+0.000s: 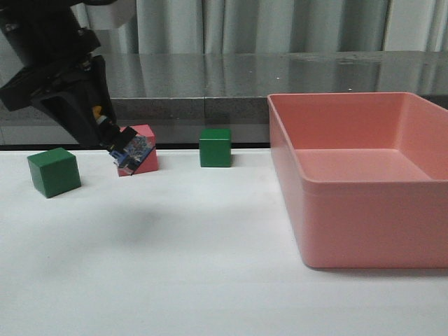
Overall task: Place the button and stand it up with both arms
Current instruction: 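Lift the button with the left gripper and rotate it cap upward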
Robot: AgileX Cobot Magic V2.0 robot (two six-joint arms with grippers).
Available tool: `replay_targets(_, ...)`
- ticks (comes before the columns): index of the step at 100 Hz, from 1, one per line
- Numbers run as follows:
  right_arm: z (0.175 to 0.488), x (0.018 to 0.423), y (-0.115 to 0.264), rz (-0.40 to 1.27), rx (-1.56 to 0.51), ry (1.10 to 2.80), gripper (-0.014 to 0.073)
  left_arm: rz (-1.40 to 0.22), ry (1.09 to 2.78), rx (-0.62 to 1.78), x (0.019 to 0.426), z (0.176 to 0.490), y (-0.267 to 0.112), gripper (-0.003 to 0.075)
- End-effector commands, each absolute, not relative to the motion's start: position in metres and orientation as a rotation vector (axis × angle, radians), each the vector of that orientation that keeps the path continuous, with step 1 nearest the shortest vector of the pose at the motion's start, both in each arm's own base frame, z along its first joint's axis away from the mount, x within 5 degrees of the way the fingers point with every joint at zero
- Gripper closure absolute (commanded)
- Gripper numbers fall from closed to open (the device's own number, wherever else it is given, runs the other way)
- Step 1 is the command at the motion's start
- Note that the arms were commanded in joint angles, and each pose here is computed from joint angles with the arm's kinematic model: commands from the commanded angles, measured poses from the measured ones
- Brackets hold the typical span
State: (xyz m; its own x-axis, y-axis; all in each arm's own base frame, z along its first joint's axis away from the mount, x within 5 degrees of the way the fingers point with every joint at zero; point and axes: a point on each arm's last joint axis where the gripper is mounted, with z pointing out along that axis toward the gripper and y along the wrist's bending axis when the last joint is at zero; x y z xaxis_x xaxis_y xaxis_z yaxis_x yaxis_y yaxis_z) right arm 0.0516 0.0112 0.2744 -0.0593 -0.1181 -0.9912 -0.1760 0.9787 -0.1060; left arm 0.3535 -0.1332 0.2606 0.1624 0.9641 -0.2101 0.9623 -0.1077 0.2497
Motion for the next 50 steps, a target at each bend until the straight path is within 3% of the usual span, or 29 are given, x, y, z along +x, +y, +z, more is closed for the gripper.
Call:
replay_targets(1,0.291,0.051,0.01,0.042,-0.191,1.53,0.0671,0.246,1.835,2.124,0.342,0.289,-0.149,0.074)
replay_targets(19,0.291,0.051,0.01,0.042,-0.19,1.529,0.0671,0.552,1.794,2.294,0.331,0.272,-0.185,0.074)
replay_targets(36,0.291,0.051,0.01,0.042,-0.19,1.529,0.0671,0.877,1.811,2.292,0.332,0.256,-0.203,0.0739)
replay_targets(50,0.291,0.051,0.01,0.042,-0.19,1.528,0.0671,0.955,1.811,2.323,0.332,0.239,-0.214,0.0739)
